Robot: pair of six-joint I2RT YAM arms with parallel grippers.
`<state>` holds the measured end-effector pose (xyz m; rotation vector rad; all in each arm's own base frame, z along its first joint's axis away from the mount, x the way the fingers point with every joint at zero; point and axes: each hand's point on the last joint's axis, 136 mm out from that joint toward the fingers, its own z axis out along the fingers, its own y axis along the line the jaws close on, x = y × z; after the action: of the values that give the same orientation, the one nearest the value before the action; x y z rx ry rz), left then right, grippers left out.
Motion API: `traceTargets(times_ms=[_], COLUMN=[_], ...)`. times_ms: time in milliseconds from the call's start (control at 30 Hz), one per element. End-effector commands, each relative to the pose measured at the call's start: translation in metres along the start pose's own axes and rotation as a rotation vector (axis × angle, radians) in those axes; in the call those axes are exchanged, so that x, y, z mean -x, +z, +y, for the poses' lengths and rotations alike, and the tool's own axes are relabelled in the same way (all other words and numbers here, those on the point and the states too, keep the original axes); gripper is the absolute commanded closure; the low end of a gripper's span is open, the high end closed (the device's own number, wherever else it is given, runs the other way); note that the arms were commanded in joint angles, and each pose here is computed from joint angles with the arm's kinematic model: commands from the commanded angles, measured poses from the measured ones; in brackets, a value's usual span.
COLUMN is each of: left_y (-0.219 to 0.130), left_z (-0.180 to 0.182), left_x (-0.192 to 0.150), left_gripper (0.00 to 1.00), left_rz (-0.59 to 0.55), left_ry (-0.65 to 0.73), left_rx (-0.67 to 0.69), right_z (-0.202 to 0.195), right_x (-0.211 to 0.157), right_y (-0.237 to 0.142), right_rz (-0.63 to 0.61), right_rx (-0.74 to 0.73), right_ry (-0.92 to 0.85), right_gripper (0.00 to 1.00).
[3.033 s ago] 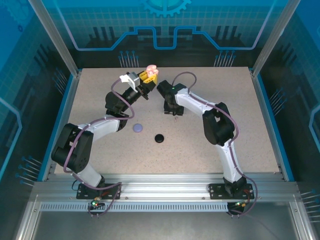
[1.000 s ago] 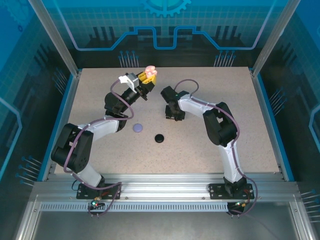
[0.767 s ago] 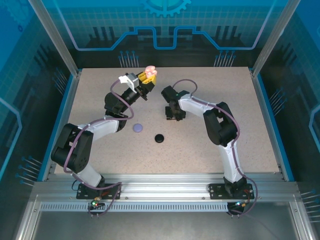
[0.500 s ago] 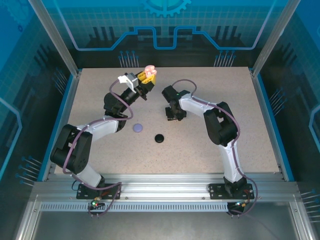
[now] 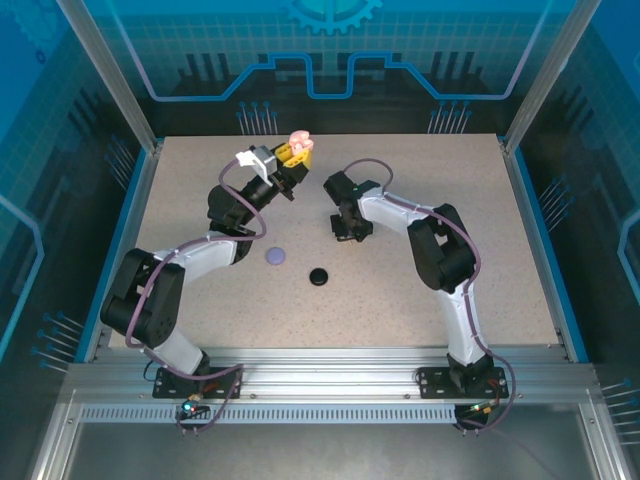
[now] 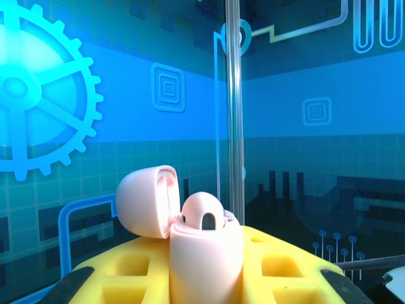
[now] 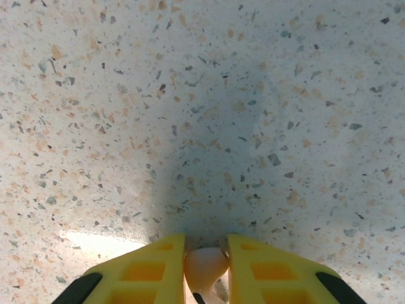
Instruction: Insert the wireless bluetooth earbuds into the charging case
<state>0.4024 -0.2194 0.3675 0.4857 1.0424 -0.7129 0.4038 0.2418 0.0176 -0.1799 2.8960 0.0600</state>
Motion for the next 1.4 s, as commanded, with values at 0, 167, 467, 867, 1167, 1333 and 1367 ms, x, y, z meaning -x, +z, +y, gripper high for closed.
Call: traceTargets(times_ms=[0, 167, 467, 867, 1167, 1333, 1367], left_y=[-0.001, 0.000, 0.003, 0.011, 0.021, 0.030, 0.032], left_z=[-0.007, -0.009, -0.010, -0.016, -0.028, -0.039, -0.041], left_x=[0.021, 0.022, 0.025, 0.025, 0.021, 0.012, 0.010], left_gripper=[1.00, 1.00, 1.00, 1.00, 1.00, 1.00, 1.00], left_rz=[-0.048, -0.049, -0.054, -0.061, -0.057, -0.045, -0.044], left_ry=[0.012, 0.014, 0.019, 0.039, 0.050, 0.041, 0.039], left_rx=[-0.029, -0.036, -0.052, -0.100, -0.147, -0.171, -0.176], right_z=[-0.020, -0.022, -0.020, -0.018, -0.018, -0.011, -0.009], right_x=[-0.021, -0.013, 0.020, 0.070, 0.075, 0.073, 0.072], right_y=[0.009, -0.011, -0.090, -0.271, -0.389, -0.423, -0.426], right_rz=[0.057, -0.005, -0.221, -0.662, -0.948, -1.023, -1.028], right_rx=[-0.071, -0.042, 0.067, 0.300, 0.458, 0.527, 0.539], right_ry=[0.016, 0.058, 0.135, 0.205, 0.207, 0.195, 0.192], right_gripper=[0.82, 0.83, 0.83, 0.82, 0.82, 0.82, 0.82])
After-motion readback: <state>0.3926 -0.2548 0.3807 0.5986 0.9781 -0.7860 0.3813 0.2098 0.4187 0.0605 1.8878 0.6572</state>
